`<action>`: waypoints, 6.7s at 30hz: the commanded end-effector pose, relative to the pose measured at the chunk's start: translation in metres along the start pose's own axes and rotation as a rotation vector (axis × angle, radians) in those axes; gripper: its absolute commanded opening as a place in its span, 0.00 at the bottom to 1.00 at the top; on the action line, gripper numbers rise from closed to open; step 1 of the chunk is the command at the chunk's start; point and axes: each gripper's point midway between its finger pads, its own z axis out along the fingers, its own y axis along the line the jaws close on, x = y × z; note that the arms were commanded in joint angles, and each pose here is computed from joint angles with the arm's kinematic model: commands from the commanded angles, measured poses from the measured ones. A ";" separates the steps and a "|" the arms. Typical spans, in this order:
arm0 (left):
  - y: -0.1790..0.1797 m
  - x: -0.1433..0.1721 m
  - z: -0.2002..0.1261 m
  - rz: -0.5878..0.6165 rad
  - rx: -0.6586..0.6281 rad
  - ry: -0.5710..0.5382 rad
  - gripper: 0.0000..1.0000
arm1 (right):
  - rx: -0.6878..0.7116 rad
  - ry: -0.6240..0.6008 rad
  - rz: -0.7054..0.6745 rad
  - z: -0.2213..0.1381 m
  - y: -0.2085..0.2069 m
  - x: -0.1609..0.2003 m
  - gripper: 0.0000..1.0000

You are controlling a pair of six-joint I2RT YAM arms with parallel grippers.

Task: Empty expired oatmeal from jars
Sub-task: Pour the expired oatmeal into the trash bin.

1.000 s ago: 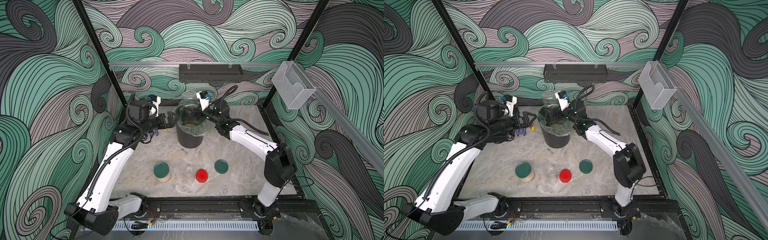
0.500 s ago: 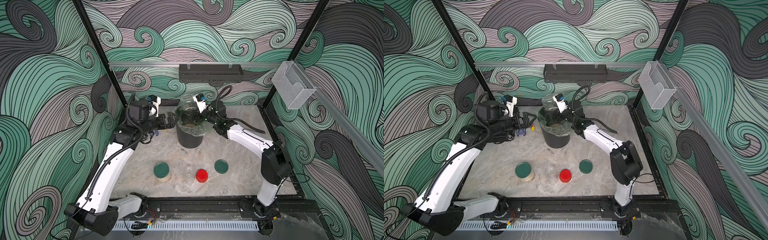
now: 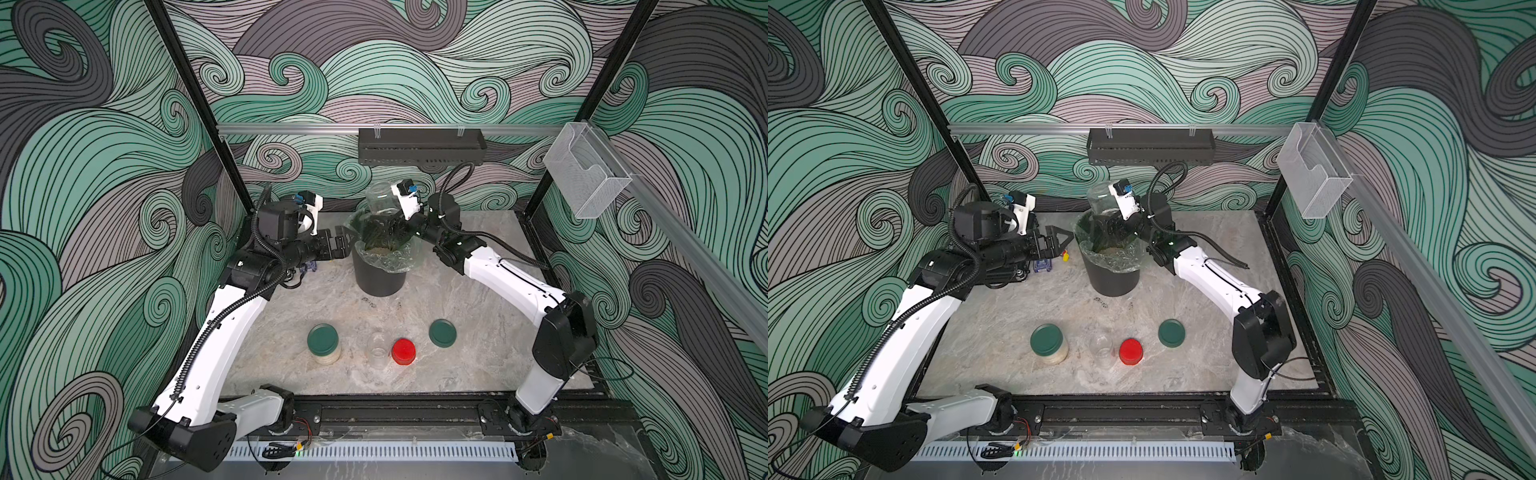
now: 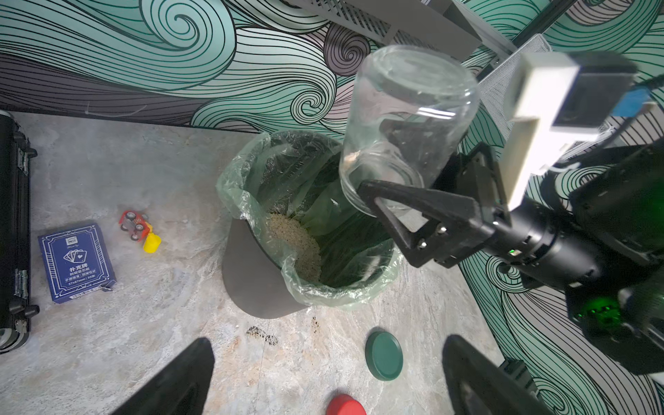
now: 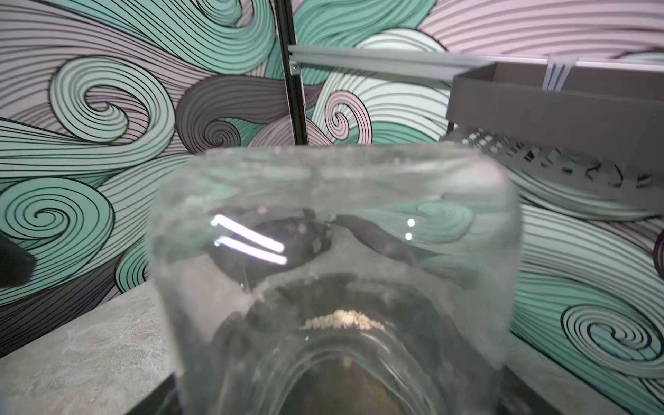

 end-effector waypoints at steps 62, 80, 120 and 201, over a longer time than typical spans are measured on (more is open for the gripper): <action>-0.016 -0.017 0.002 -0.022 0.086 -0.032 0.99 | -0.085 -0.087 -0.025 -0.031 0.035 -0.075 0.00; -0.018 -0.019 -0.006 -0.017 0.087 -0.045 0.99 | -0.084 -0.045 0.001 -0.019 0.031 -0.051 0.00; -0.030 -0.020 -0.011 -0.029 0.157 -0.069 0.99 | -0.342 -0.016 -0.257 -0.033 0.069 -0.027 0.00; -0.031 -0.043 0.074 -0.062 0.250 -0.142 0.99 | -0.483 -0.131 -0.280 -0.050 0.080 -0.061 0.00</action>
